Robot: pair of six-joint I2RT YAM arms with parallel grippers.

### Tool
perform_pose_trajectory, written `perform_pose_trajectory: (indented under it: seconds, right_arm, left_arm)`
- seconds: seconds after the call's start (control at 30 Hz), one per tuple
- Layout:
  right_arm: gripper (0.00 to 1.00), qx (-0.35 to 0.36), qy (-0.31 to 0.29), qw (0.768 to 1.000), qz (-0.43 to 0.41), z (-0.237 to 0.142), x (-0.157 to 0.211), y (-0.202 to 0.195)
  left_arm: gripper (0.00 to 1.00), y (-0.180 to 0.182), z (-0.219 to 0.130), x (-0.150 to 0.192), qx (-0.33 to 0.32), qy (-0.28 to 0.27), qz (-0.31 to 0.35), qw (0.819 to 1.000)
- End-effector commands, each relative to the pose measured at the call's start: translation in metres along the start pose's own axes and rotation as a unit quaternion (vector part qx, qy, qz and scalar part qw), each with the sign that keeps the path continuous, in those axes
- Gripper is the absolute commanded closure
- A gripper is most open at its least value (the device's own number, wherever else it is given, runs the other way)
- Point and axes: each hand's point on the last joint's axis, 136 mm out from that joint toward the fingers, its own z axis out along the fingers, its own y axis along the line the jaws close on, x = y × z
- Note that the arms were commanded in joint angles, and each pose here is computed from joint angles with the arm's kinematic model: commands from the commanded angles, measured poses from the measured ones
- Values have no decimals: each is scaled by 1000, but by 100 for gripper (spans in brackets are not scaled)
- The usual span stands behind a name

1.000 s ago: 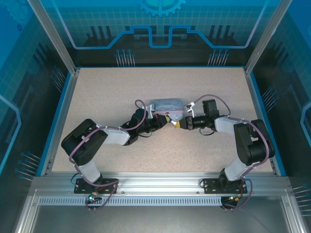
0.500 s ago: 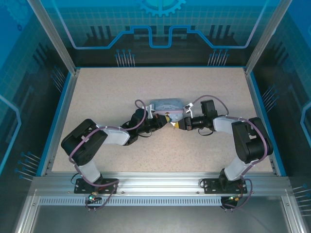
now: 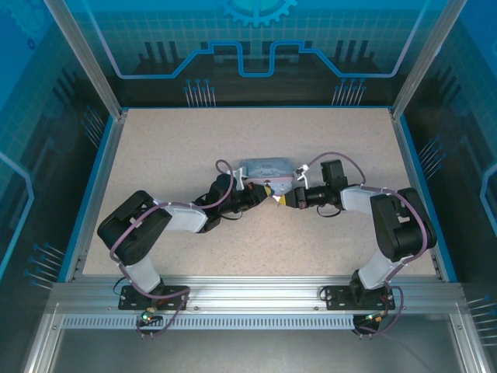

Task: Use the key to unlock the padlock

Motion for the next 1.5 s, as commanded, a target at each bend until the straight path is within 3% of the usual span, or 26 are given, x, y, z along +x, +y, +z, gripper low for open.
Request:
perform_pose_trajectory:
  seconds: [0.0,1.47]
  right_arm:
    - [100,-2,-10,1000,-14,-2,-10,6]
    - [100,-5,-6,1000,-7,5,-9,-1]
  left_arm:
    - [100,-15,-7,-5,24,-5,14,1000]
    - [100,-20,-8,-6,34,-5,11,999]
